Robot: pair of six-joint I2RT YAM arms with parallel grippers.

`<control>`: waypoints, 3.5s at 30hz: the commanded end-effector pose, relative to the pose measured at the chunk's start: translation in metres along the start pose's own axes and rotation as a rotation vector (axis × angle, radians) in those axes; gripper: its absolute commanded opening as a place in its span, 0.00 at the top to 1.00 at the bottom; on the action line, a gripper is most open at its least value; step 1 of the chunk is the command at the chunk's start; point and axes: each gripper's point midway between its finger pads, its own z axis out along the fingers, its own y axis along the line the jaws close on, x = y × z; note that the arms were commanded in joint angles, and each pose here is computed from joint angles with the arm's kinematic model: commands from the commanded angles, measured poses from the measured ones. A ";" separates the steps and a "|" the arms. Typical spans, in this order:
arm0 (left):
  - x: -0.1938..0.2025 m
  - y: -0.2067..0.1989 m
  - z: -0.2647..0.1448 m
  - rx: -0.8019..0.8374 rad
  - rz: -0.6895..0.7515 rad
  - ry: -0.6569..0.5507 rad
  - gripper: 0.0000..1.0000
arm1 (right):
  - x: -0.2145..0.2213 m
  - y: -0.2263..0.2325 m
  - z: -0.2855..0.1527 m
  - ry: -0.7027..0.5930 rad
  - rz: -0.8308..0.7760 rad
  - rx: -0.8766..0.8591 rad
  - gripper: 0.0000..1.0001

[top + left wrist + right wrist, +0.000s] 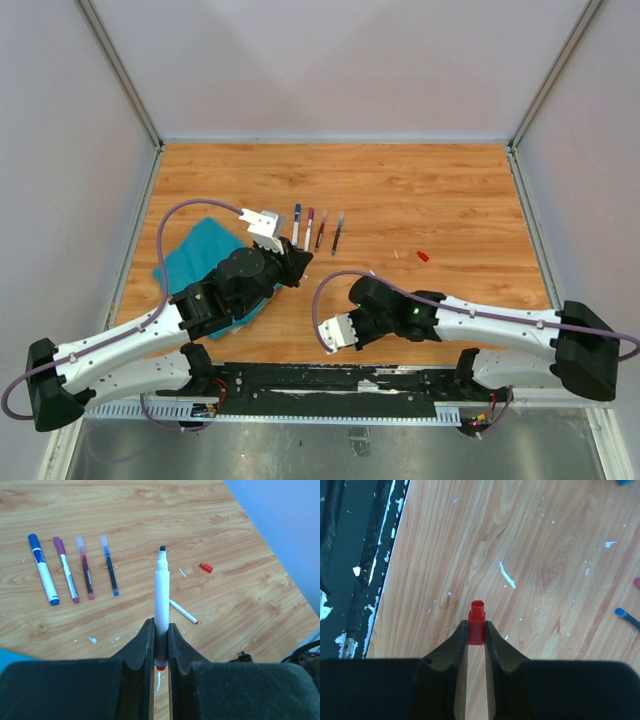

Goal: Insert the pens into the pen caps
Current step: Place the pen cap at the center of the board, then insert the pen cap onto the pen.

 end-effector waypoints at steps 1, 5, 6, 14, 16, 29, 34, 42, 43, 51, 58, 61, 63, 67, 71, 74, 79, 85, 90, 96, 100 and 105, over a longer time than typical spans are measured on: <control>0.000 0.008 -0.003 -0.025 0.006 -0.013 0.99 | 0.008 -0.002 0.006 0.099 -0.162 -0.091 0.92; -0.001 0.013 -0.008 -0.036 0.002 -0.025 1.00 | 0.012 -0.004 0.018 0.147 -0.193 -0.148 0.90; -0.001 0.015 -0.010 -0.042 0.001 -0.028 1.00 | 0.013 -0.005 0.021 0.155 -0.197 -0.158 0.90; -0.004 0.024 -0.020 -0.065 -0.010 -0.043 1.00 | 0.022 0.004 0.039 0.207 -0.202 -0.261 0.86; -0.005 0.025 -0.022 -0.071 -0.012 -0.047 0.99 | 0.026 0.005 0.041 0.225 -0.201 -0.273 0.85; -0.007 0.031 -0.029 -0.090 -0.017 -0.057 0.99 | 0.032 -0.004 0.042 0.298 -0.165 -0.246 0.66; -0.008 0.034 -0.031 -0.099 -0.018 -0.063 1.00 | 0.012 -0.017 0.031 0.211 -0.133 -0.140 0.59; -0.010 0.037 -0.029 -0.120 -0.010 -0.070 1.00 | -0.013 -0.022 0.012 0.008 0.087 0.058 0.57; -0.010 0.037 -0.028 -0.123 -0.007 -0.071 1.00 | -0.016 -0.022 0.011 -0.028 0.120 0.086 0.57; -0.008 0.034 -0.020 -0.125 0.008 -0.049 1.00 | -0.033 -0.057 -0.011 -0.221 0.587 0.385 0.53; -0.008 0.032 -0.016 -0.115 0.016 -0.043 1.00 | 0.004 -0.077 -0.027 -0.052 1.034 0.652 0.46; -0.009 0.031 -0.016 -0.107 0.016 -0.043 0.99 | 0.004 -0.077 -0.027 -0.045 1.189 0.685 0.44; -0.010 0.030 -0.016 -0.103 0.016 -0.044 1.00 | -0.005 -0.078 -0.025 -0.104 1.274 0.672 0.44; -0.011 0.031 -0.018 -0.101 0.013 -0.045 1.00 | -0.007 -0.087 -0.032 -0.211 1.478 0.758 0.43; -0.012 0.033 -0.023 -0.100 -0.006 -0.060 0.99 | 0.015 -0.084 -0.045 -0.150 1.651 0.913 0.43; -0.010 0.034 -0.025 -0.096 -0.007 -0.056 0.99 | 0.019 -0.085 -0.046 -0.082 1.720 0.972 0.42; -0.011 0.033 -0.027 -0.090 -0.008 -0.050 1.00 | 0.012 -0.093 -0.037 0.008 1.689 0.967 0.40; -0.011 0.028 -0.027 -0.065 -0.015 -0.050 1.00 | 0.006 -0.087 -0.027 0.112 1.701 0.914 0.39; -0.013 0.026 -0.031 -0.044 -0.037 -0.063 0.99 | -0.003 -0.089 -0.026 0.097 1.707 0.873 0.38; -0.013 0.026 -0.032 -0.046 -0.032 -0.062 0.99 | -0.005 -0.092 -0.030 0.071 1.689 0.870 0.38; -0.013 0.024 -0.031 -0.037 -0.036 -0.063 0.99 | -0.004 -0.088 -0.028 0.081 1.706 0.858 0.38; -0.012 0.023 -0.030 -0.030 -0.033 -0.060 0.99 | 0.005 -0.080 -0.025 0.109 1.792 0.862 0.39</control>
